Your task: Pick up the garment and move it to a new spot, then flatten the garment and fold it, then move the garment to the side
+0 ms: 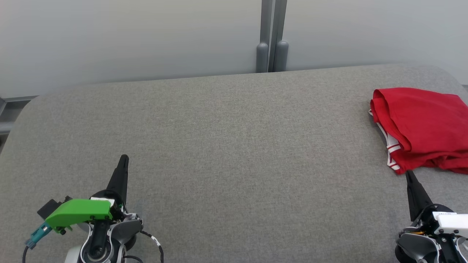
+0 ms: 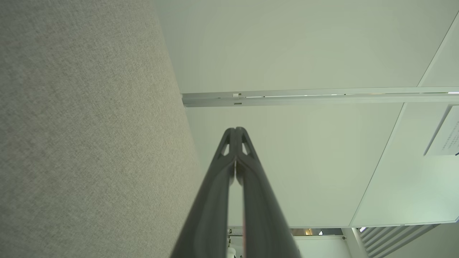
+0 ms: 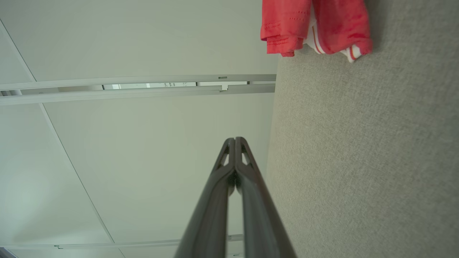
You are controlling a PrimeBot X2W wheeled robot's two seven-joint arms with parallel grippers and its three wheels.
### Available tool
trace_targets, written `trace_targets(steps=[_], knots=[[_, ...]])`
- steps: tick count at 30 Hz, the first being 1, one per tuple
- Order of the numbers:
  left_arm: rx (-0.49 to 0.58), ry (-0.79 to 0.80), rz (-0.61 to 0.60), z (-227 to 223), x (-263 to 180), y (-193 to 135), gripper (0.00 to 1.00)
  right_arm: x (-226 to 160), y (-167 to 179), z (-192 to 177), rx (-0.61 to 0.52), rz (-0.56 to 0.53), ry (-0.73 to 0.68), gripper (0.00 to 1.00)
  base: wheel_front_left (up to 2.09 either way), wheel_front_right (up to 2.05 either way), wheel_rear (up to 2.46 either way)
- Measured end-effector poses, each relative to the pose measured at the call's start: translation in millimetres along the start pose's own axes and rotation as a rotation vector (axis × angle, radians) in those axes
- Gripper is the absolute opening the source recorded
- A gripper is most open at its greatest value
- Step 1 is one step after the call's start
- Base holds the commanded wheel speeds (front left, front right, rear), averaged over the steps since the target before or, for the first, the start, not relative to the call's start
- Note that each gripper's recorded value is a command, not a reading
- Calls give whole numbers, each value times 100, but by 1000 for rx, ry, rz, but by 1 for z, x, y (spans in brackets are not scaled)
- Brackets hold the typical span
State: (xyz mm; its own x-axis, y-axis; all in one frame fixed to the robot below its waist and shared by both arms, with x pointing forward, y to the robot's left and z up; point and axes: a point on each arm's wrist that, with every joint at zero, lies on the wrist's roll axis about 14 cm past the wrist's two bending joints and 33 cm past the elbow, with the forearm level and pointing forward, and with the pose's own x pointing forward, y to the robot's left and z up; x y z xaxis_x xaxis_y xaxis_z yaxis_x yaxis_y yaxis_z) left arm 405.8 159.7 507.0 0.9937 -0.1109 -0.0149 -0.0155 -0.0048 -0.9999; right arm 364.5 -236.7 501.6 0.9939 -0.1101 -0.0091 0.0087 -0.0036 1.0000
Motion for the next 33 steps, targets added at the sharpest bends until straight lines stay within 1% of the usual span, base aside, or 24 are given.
trace_targets(steps=[33], knots=[[0,0,0,0,0,0,0,0,0,0,0,0,0,0,0,0,0]])
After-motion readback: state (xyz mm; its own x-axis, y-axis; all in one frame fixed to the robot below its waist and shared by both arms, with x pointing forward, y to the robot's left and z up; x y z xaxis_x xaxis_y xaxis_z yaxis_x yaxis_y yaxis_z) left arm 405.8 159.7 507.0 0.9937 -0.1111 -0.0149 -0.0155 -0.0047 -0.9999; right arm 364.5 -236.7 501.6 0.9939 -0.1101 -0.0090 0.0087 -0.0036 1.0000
